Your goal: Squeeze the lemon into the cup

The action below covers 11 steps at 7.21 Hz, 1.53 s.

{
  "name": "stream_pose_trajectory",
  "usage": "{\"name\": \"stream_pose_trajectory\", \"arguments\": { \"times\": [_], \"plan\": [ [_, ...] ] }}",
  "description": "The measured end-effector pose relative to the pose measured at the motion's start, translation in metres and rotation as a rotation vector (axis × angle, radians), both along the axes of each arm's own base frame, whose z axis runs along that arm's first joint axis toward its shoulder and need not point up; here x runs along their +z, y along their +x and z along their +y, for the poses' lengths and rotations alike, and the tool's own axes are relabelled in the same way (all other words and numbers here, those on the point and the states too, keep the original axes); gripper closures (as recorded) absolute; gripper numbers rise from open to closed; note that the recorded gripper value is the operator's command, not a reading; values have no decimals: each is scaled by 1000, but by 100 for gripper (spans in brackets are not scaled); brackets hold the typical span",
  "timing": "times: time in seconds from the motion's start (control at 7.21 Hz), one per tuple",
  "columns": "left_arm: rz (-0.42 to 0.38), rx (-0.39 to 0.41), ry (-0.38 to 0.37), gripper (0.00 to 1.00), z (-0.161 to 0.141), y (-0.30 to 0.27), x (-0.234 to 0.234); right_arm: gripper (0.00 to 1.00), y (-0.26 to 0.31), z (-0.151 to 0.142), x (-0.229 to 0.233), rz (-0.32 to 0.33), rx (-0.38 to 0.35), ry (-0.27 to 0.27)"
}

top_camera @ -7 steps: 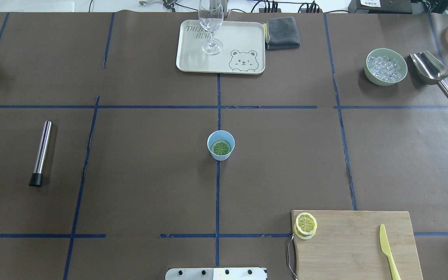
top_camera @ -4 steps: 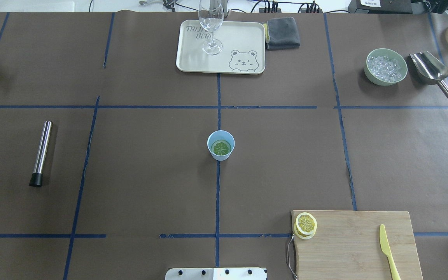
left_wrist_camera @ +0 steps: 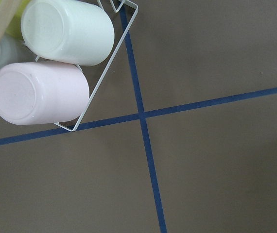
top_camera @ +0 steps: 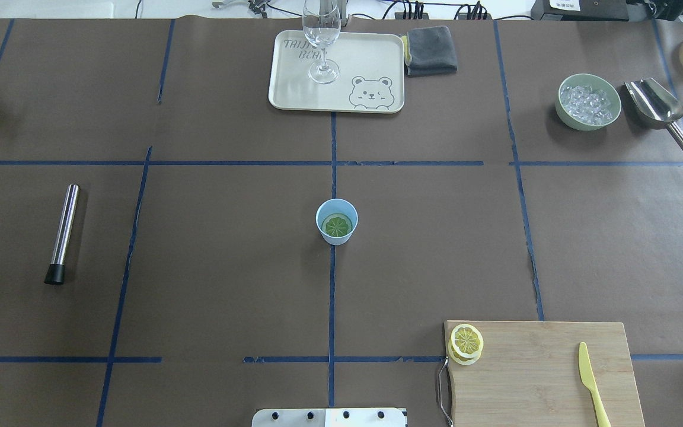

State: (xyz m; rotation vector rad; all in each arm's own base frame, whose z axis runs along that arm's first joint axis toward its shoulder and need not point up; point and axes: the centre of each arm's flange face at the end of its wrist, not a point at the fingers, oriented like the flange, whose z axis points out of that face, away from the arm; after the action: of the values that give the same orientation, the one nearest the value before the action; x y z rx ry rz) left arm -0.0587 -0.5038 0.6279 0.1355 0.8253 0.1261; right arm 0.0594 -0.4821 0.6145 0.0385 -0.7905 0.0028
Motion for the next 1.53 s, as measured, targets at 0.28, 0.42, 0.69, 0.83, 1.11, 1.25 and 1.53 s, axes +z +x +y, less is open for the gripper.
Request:
{"name": "stream_pose_trajectory", "arguments": {
  "times": [0.28, 0.42, 0.69, 0.83, 1.11, 1.25, 1.53],
  "plan": [
    [0, -11, -17, 0, 1, 0, 2, 0, 0, 0, 0, 0, 0, 1],
    [0, -18, -26, 0, 3, 0, 4, 0, 0, 0, 0, 0, 0, 1],
    [0, -24, -35, 0, 5, 0, 6, 0, 0, 0, 0, 0, 1, -1],
    [1, -24, -35, 0, 5, 0, 6, 0, 0, 0, 0, 0, 1, -1],
    [1, -24, -35, 0, 6, 0, 6, 0, 0, 1, 1, 0, 1, -2],
    [1, -23, -35, 0, 6, 0, 7, 0, 0, 0, 0, 0, 1, -1],
    [1, -23, -34, 0, 6, 0, 6, 0, 0, 0, -1, 0, 1, 2]
  ]
}}
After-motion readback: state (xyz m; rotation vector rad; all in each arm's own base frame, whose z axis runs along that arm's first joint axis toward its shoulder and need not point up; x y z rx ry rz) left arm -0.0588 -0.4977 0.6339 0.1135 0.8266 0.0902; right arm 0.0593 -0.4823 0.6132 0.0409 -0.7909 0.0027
